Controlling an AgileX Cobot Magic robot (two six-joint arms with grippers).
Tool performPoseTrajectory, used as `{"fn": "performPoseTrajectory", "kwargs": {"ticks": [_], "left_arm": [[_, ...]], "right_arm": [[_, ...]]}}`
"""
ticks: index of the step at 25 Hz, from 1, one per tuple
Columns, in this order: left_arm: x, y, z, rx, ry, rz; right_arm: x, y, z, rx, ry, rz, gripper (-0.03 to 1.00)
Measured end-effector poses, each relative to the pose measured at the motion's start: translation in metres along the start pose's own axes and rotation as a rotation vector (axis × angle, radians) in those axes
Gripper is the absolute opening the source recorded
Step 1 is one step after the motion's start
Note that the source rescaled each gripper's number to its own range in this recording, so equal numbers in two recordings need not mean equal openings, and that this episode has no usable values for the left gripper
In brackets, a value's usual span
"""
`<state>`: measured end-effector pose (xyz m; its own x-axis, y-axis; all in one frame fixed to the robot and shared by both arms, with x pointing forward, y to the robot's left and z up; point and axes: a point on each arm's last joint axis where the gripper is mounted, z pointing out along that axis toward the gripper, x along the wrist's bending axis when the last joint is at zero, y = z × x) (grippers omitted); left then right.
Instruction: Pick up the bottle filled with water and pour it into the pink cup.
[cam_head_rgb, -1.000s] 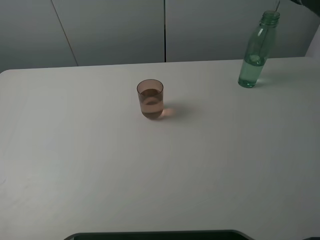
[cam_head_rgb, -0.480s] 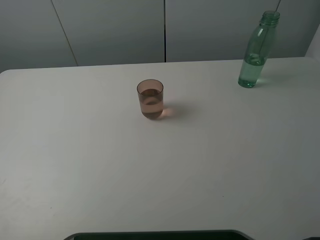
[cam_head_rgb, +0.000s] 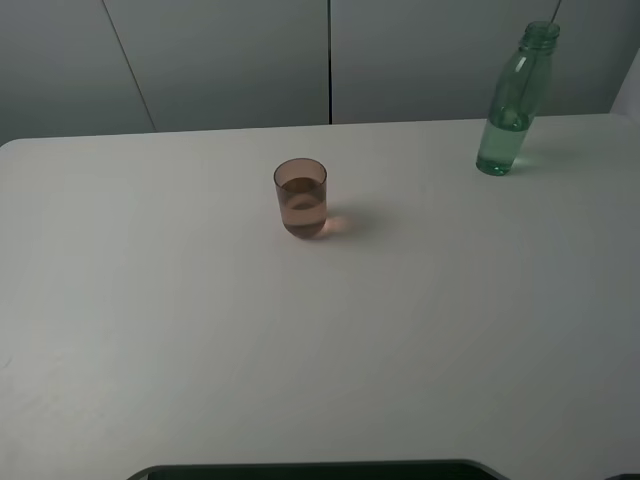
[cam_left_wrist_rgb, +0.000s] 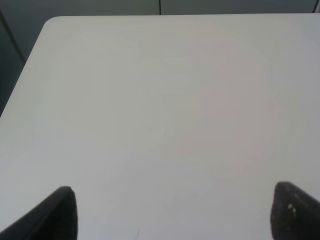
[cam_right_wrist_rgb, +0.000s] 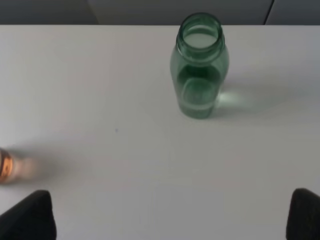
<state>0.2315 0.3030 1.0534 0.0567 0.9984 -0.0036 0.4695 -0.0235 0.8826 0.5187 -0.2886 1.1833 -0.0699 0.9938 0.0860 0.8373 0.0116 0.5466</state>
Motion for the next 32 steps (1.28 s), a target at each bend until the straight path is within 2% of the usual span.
{"fn": "performPoseTrajectory", "kwargs": {"ticks": [9, 20, 32], "left_arm": [[0.000, 0.000, 0.000, 0.000, 0.000, 0.000], [0.000, 0.000, 0.000, 0.000, 0.000, 0.000], [0.000, 0.000, 0.000, 0.000, 0.000, -0.004]], "right_arm": [[0.004, -0.104, -0.031, 0.035, -0.009, -0.018, 1.00], [0.005, -0.215, -0.042, -0.046, -0.019, -0.003, 1.00], [0.004, -0.289, -0.039, -0.300, -0.040, -0.026, 1.00]]}}
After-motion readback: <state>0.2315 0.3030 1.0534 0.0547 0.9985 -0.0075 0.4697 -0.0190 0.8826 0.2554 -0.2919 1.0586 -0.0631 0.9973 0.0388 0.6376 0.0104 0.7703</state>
